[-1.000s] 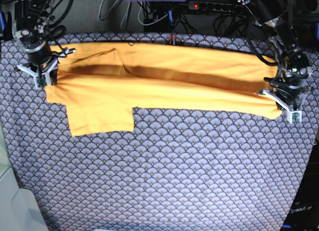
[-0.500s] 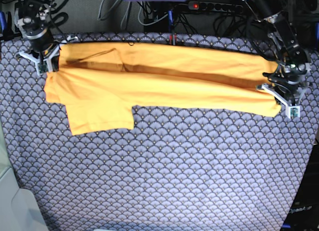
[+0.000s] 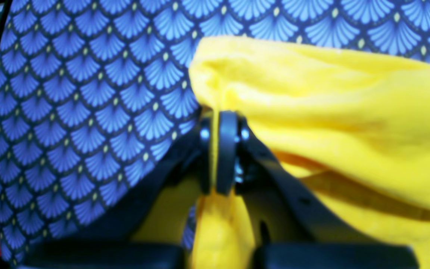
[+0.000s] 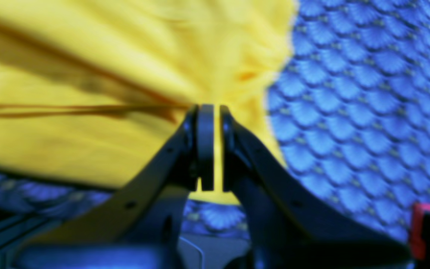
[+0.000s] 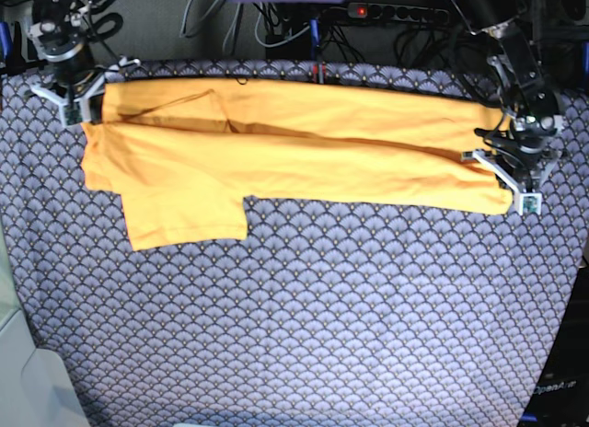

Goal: Fold the T-shirt properly
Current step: 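Lower the folded edge onto the shirt and open both grippers, then grasp the strip ends with both grippers and pull them apart to smooth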

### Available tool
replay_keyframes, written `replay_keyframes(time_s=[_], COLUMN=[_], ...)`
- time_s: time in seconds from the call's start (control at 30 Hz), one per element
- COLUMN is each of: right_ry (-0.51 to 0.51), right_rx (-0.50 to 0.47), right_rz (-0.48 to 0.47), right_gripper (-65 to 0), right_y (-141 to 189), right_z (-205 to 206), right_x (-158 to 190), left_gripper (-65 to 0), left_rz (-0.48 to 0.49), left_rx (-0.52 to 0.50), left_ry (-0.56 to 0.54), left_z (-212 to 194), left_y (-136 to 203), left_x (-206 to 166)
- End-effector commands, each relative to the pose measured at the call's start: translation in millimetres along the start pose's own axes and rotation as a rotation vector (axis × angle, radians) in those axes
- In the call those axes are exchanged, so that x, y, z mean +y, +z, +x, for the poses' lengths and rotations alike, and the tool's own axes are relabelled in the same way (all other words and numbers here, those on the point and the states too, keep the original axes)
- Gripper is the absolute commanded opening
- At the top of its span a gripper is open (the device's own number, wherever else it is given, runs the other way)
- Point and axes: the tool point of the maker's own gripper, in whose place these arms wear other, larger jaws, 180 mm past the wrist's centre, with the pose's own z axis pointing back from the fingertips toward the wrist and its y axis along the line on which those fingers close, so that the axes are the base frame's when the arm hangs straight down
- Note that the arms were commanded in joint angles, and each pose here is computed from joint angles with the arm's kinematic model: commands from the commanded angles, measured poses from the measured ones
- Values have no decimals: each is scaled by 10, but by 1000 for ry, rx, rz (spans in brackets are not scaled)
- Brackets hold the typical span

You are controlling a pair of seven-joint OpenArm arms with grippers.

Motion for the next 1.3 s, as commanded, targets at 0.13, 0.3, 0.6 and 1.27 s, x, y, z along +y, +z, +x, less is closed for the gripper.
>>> replay_keyframes(time_s=[0.13, 0.3, 0.6, 1.27], right_ry=[1, 12, 10, 69], right_rx=[-41, -11, -40, -28], right_rz=[-112, -119, -127, -102], right_gripper=[-639, -618, -405, -394], right_y=[45, 57, 30, -75], right_z=[275, 290, 399, 831], right_x=[-335, -351, -379, -224], left_gripper=[-650, -606, -470, -337], left_rz=[17, 14, -59, -60], left_rx=[-55, -51, -48, -44], left_ry=[-5, -2, -73, -28], left_z=[182, 170, 89, 1], left_y=[19, 20, 94, 136], left_x=[69, 64, -56, 22])
